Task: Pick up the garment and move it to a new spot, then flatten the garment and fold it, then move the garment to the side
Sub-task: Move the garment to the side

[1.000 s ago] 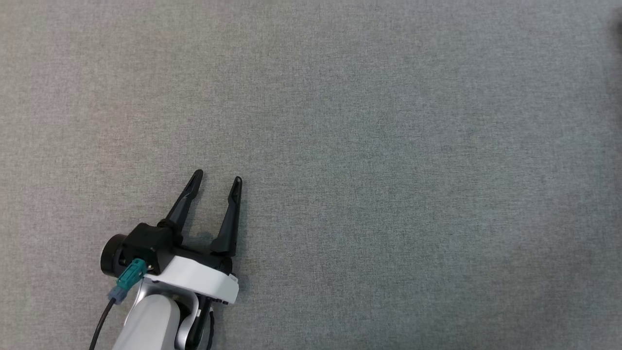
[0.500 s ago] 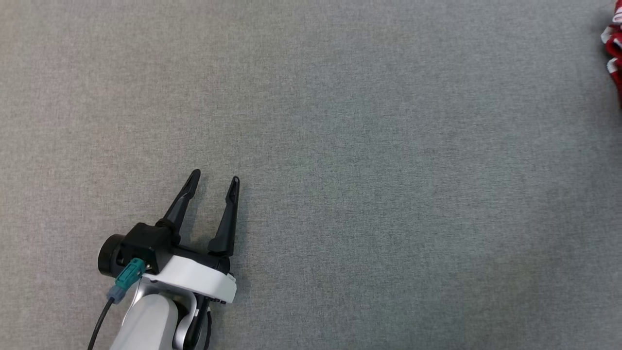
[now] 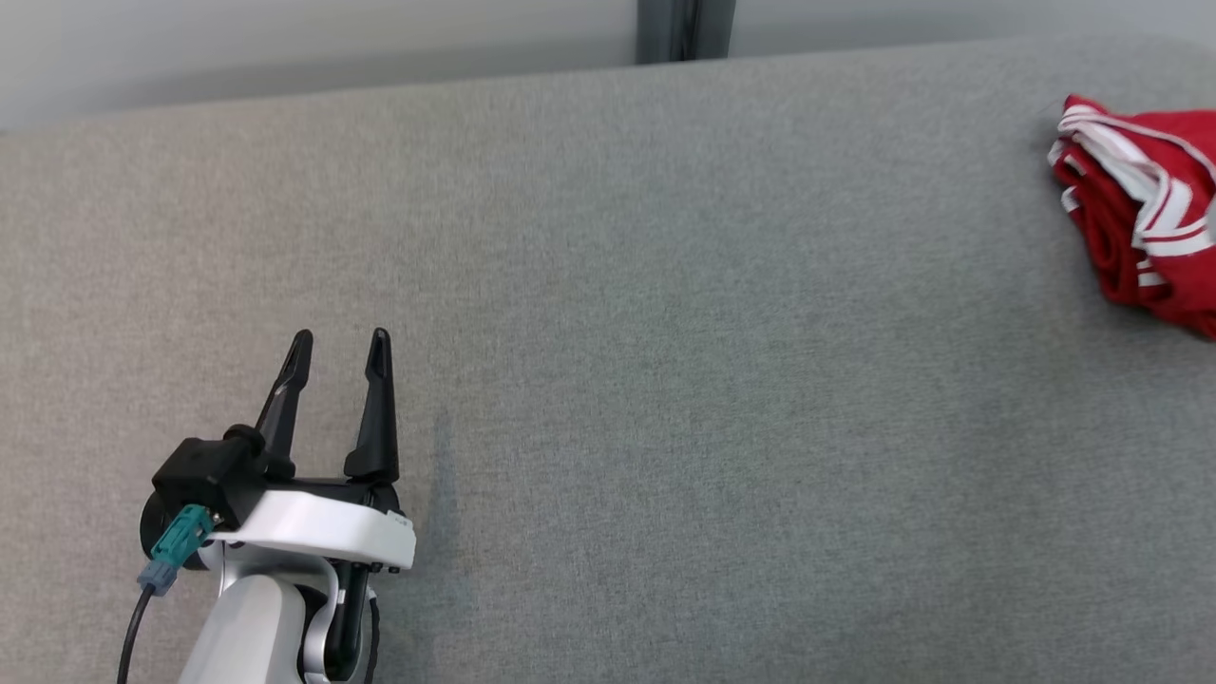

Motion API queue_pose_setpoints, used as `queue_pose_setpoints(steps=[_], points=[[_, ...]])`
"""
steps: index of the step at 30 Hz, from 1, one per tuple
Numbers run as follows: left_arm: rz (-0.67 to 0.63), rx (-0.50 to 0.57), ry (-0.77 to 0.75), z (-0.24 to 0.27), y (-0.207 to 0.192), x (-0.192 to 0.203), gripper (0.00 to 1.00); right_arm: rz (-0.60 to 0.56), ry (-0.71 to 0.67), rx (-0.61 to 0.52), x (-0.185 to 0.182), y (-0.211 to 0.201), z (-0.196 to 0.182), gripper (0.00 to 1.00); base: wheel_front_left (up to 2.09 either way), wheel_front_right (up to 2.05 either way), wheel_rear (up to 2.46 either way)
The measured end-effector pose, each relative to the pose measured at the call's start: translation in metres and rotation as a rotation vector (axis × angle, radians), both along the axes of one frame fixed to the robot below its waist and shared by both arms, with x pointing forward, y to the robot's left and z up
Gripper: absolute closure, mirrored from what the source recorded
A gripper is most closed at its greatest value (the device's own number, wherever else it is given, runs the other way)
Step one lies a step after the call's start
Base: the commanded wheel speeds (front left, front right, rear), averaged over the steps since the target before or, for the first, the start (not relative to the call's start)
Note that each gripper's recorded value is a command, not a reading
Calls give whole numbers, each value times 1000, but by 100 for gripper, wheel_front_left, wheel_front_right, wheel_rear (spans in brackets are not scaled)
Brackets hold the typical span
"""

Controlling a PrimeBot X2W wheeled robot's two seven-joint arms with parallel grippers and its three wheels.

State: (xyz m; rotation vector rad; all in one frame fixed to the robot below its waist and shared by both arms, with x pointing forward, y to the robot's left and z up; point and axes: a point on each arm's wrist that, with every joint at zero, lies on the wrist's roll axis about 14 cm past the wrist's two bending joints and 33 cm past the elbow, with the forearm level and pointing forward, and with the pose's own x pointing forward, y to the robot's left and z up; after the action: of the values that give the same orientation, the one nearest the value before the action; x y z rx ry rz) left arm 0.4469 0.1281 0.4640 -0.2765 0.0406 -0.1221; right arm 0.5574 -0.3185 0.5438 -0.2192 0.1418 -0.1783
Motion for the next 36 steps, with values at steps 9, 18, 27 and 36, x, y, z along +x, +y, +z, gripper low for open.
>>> queue_pose_setpoints(steps=[9,18,27,36], points=[[52,13,-20,19,6,-26,0,79,-121,117,-41,44,18,0,0,0,0],[60,26,-20,23,5,-54,0,182,-238,225,-100,94,11,0,0,0,0],[93,29,-10,19,14,-75,0,267,-228,342,-152,144,-15,0,0,0,0],[122,33,15,11,23,-87,0,297,-195,445,-176,165,-31,0,0,0,0]])
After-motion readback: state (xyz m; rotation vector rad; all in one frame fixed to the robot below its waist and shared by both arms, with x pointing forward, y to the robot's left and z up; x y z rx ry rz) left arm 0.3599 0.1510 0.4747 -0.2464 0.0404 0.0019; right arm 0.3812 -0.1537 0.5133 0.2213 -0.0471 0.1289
